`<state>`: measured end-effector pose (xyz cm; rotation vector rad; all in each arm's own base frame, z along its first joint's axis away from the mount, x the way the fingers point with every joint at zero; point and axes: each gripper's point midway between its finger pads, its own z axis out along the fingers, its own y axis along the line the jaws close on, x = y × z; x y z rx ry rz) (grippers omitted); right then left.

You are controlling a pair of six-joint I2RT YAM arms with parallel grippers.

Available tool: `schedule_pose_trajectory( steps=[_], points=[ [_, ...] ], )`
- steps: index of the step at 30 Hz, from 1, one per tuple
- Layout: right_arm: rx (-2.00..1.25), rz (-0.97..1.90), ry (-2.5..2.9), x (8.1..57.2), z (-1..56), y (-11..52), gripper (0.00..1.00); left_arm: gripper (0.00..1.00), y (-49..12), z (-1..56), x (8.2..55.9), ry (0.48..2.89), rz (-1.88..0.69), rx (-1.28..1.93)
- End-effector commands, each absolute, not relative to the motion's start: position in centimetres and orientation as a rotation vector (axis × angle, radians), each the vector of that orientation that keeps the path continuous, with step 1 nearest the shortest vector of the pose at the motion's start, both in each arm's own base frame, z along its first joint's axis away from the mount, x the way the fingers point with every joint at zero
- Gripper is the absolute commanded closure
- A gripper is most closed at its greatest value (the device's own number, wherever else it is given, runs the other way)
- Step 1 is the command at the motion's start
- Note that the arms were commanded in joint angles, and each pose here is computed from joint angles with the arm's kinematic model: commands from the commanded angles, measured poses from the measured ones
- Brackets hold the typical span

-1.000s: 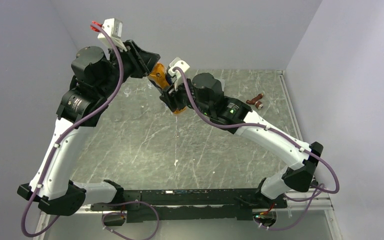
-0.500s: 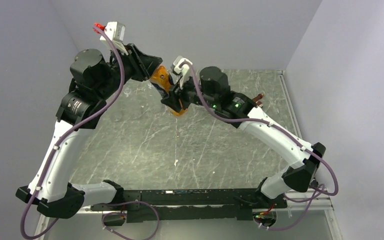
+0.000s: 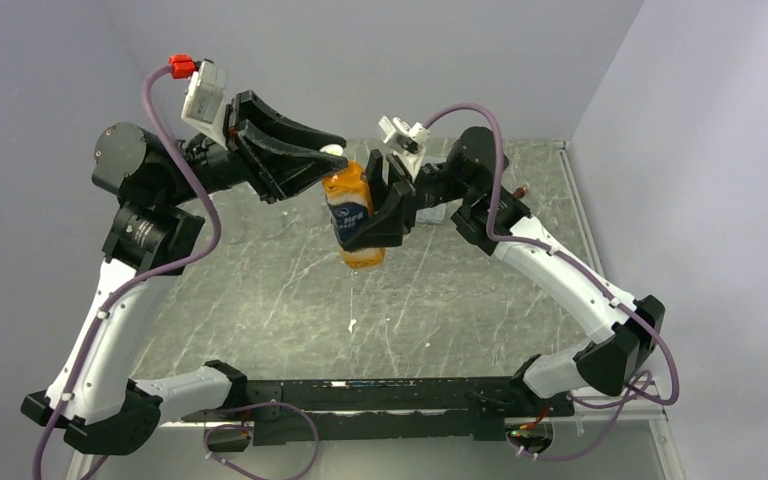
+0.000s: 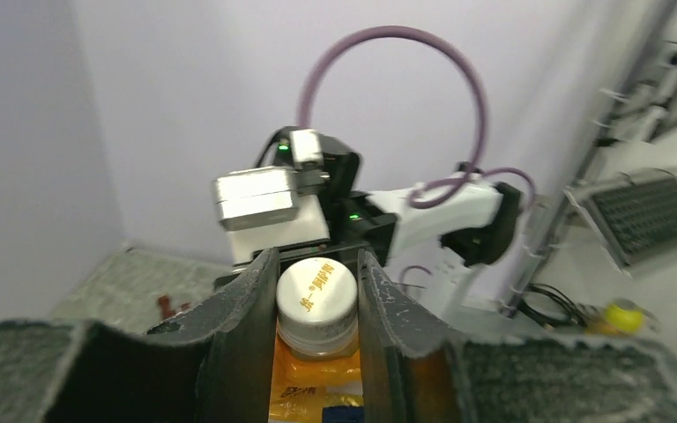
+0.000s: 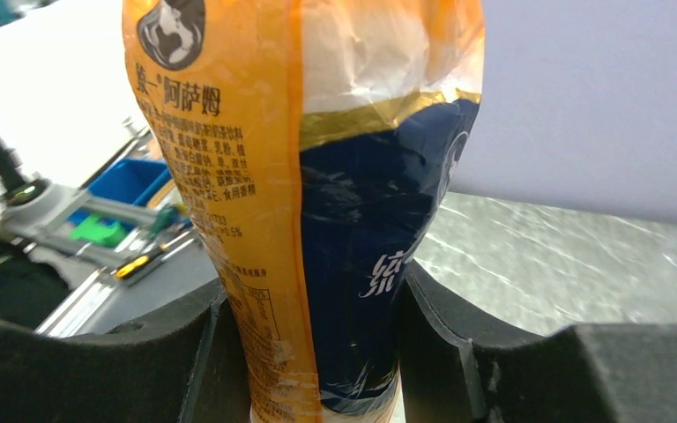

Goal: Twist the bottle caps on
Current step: Screw the bottle cap onto the plastic bottle.

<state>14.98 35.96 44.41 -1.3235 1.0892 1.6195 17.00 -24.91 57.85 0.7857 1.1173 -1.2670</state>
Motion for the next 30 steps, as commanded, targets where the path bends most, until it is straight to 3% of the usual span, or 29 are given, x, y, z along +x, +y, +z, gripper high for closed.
schedule_pose_trajectory(
  steps=[1,6,8,11,12,13,20,30],
  points=[
    [-1.472,1.724,0.885,11.4,47.2,33.9,1.00,1.00,-25.5,56.6,10.6,1.005,-1.490,1.146],
    [-1.454,1.699,0.923,11.9,47.2,34.2,1.00,1.00,-25.3,56.4,10.1,1.001,-1.496,1.177],
    [-1.428,1.658,0.961,12.6,47.0,34.5,1.00,0.77,-25.3,56.4,11.0,1.042,-1.446,1.118],
    [-1.360,1.567,1.028,14.1,46.6,35.0,1.00,0.26,-25.0,57.2,13.2,1.090,-1.333,0.963],
    [-1.326,1.534,1.059,14.7,46.4,35.1,1.00,0.15,-24.7,57.4,13.9,1.102,-1.295,0.911],
    [-1.287,1.489,1.093,15.6,46.3,35.3,1.00,0.12,-24.4,57.8,15.1,1.119,-1.244,0.836],
    [-1.056,1.235,1.312,20.4,44.2,35.3,1.00,0.11,-20.9,58.9,20.8,1.226,-1.011,0.433],
    [-0.834,0.833,1.438,24.4,43.0,36.0,1.00,0.26,-19.0,56.6,26.6,1.410,-0.853,0.158]
  ],
)
